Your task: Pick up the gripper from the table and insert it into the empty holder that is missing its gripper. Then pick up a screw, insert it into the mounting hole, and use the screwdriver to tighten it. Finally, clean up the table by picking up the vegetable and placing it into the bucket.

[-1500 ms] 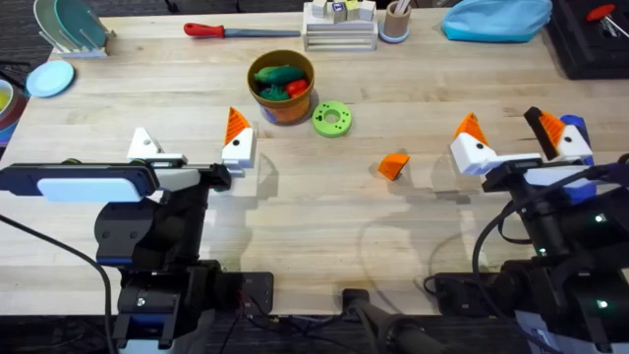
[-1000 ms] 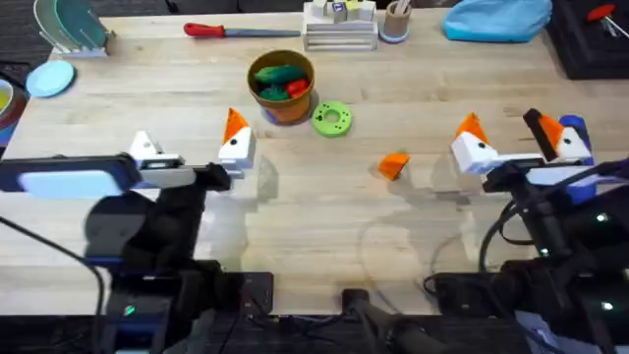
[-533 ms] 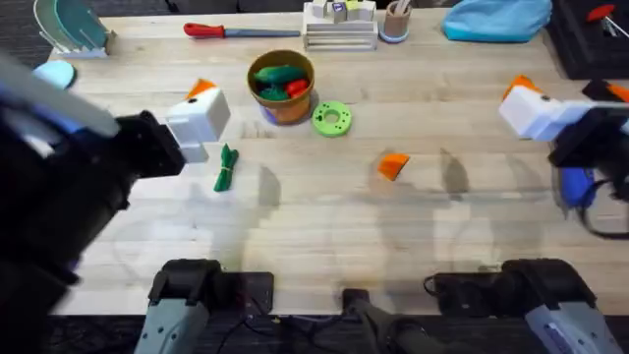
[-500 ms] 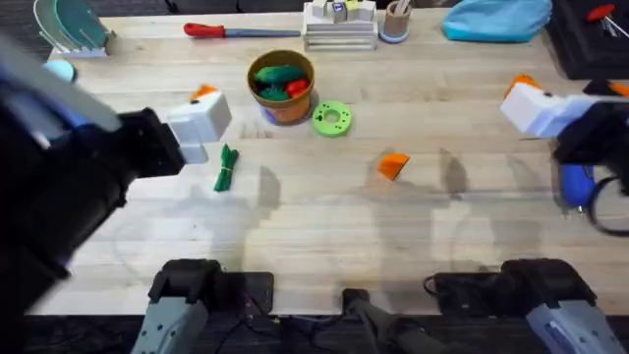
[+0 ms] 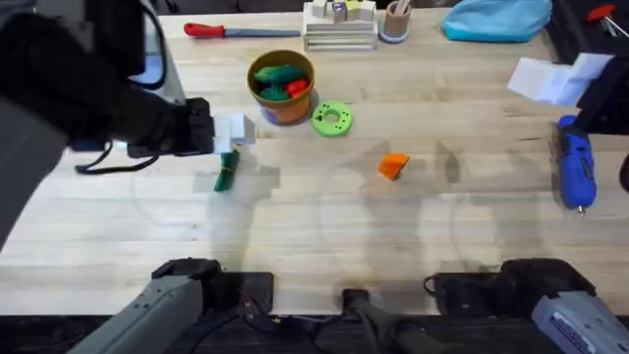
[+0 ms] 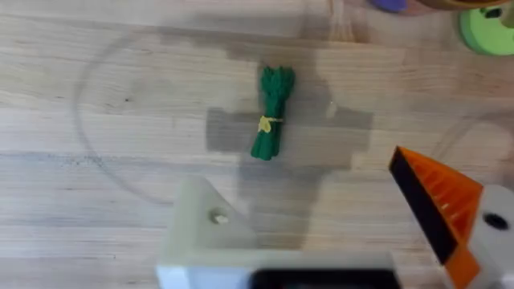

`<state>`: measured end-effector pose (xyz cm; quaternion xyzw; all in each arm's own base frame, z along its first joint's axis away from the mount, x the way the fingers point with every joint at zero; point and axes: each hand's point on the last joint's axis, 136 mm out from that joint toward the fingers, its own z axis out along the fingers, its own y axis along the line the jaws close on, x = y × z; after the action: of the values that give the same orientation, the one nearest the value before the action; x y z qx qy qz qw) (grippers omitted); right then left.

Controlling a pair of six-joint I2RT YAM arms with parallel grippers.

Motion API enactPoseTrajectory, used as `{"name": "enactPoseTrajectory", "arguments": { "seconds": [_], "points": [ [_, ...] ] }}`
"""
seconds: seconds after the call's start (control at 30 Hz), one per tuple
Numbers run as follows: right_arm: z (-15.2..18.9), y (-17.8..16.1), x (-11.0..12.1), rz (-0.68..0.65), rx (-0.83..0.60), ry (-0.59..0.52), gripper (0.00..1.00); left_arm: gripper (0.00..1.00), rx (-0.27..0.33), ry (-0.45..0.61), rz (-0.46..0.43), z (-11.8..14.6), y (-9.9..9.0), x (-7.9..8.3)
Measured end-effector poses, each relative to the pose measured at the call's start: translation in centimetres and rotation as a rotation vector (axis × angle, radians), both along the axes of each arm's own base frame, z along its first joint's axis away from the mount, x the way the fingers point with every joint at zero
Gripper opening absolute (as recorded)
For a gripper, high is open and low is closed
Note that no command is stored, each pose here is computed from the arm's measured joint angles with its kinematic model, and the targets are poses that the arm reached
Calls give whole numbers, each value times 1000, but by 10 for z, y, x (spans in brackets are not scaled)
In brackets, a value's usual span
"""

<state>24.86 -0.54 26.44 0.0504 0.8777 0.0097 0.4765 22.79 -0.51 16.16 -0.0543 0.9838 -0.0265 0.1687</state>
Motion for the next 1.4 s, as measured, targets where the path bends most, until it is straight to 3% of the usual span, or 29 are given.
{"name": "enactPoseTrajectory", "arguments": {
  "seconds": [0.03,0.23,0.27,0.43,0.47,0.5,0.57,0.67,0.77,0.87,0.97,1.13,1.4],
  "points": [
    [0,0,0,0,0,0,993,964,-2,17,0,-4,0,1],
    [0,0,0,0,0,1,992,79,1,45,-21,-12,-1,6],
    [-1,0,-1,0,0,4,991,47,4,40,-30,-11,-1,6],
    [-6,0,-4,0,0,27,991,830,5,-118,-124,14,-21,18],
    [-6,0,-4,0,0,27,991,948,-6,-177,-155,24,-30,23],
    [-6,0,-4,0,0,27,991,981,-22,-257,-200,37,-43,29],
    [-6,0,-4,0,0,28,991,993,-67,-437,-301,72,-73,38],
    [-6,0,-4,0,0,28,991,994,-140,-670,-429,123,-112,39],
    [-6,0,-4,0,0,29,991,994,-198,-836,-495,163,-135,38],
    [-6,0,-4,0,0,29,991,994,-245,-928,-538,185,-151,36],
    [-6,0,-4,0,0,29,990,994,-272,-938,-574,189,-161,32],
    [-6,0,-4,0,0,29,990,994,-252,-758,-596,148,-157,16],
    [-6,0,-4,0,0,29,990,993,-262,-827,-592,163,-161,25]
  ]
}}
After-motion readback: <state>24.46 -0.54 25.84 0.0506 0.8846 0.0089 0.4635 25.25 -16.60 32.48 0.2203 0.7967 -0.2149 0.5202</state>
